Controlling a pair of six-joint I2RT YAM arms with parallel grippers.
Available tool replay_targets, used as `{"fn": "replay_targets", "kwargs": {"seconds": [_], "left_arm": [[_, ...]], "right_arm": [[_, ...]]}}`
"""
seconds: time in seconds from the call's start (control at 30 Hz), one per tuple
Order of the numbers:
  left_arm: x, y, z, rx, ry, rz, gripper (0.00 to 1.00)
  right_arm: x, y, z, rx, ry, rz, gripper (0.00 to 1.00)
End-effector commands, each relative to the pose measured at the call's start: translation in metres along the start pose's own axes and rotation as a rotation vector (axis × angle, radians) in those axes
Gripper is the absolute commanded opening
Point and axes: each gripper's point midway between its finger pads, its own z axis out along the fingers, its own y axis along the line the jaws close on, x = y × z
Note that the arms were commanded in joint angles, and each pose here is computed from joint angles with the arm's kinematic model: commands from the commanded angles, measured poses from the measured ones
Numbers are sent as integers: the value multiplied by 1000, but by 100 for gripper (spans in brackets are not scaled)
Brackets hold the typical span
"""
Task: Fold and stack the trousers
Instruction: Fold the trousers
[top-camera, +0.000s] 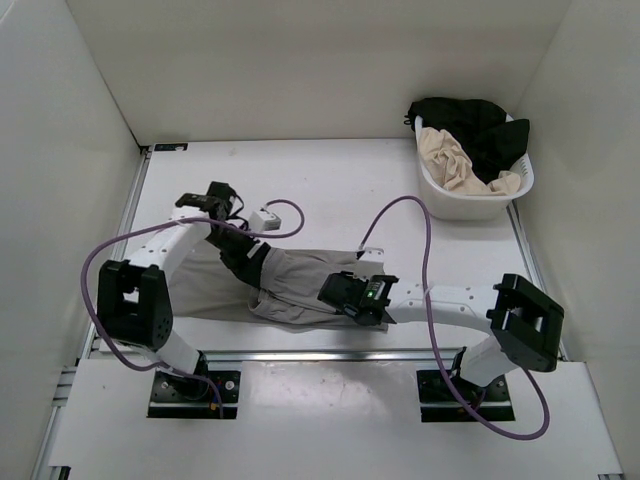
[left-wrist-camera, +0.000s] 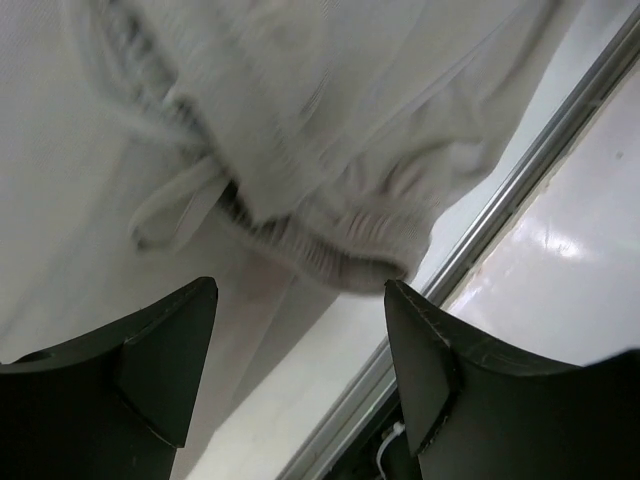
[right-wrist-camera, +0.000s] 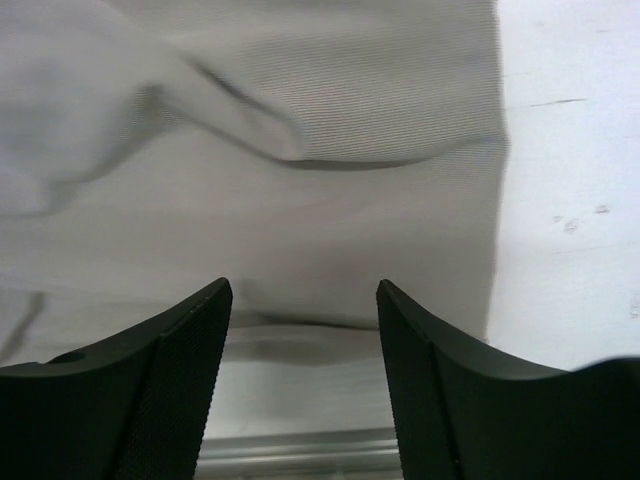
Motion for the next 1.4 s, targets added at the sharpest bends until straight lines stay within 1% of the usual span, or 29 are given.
{"fn": "replay_targets", "kwargs": {"seconds": [0.0, 0.1, 0.13, 0.17, 0.23, 0.4, 0.43, 0.47, 0.53, 0.57, 0.63, 0.7, 0.77, 0.8, 0.83, 0.9, 0.97, 1.17, 1.2, 1.23, 1.27, 1.37], "left_arm": [[-28, -10, 16, 11, -51, 24, 79], [-25, -9, 40, -3, 4, 11, 78], [-19, -1, 45, -59, 38, -14, 78], [-21, 3, 46, -91, 40, -10, 78], [-22, 19, 47, -171, 45, -47, 79], [-42, 25, 33, -232, -15, -50, 79], [-44, 23, 33, -216, -22, -49, 77], [-42, 15, 35, -178, -18, -56, 70], [-31, 6, 45, -135, 36, -52, 63], [-22, -5, 50, -95, 68, -49, 56], [-5, -18, 61, -44, 107, -55, 56], [5, -18, 64, -62, 141, -66, 56], [6, -11, 66, -97, 150, -75, 56], [-2, -8, 64, -106, 128, -65, 53], [-8, -10, 63, -99, 111, -75, 42], [-17, -10, 62, -92, 91, -80, 16], [-22, -12, 55, -92, 92, -81, 14], [-35, -23, 24, -84, 78, -5, 14], [-35, -25, 20, -79, 89, 7, 14], [-26, -33, 15, -48, 131, 2, 14], [-25, -35, 11, -38, 150, 5, 14], [1, -48, -1, 2, 252, 6, 14]], "right_arm": [[0, -7, 11, 29, -19, 43, 64], [5, -13, 14, 43, -14, 56, 64], [5, -13, 14, 43, -14, 56, 64], [5, -13, 14, 43, -14, 56, 64], [8, -18, 15, 57, -8, 45, 64], [6, -20, 13, 53, -20, 51, 64], [6, -20, 13, 53, -20, 51, 64], [6, -20, 13, 53, -20, 51, 64], [7, -23, 12, 63, -16, 43, 64], [6, -25, 11, 63, -16, 43, 64], [6, -29, 10, 78, -20, 34, 64], [4, -31, 9, 74, -32, 48, 64], [7, -37, 10, 82, -28, 42, 64], [7, -37, 10, 82, -29, 51, 64], [9, -40, 11, 89, -26, 46, 64], [9, -39, 11, 89, -27, 56, 64], [11, -44, 10, 97, -24, 59, 64], [21, -53, 13, 110, -2, 87, 64], [24, -57, 14, 121, 2, 90, 62], [23, -55, 13, 113, -2, 118, 62], [27, -62, 14, 123, 1, 110, 62], [26, -64, 12, 115, -3, 145, 62]]}}
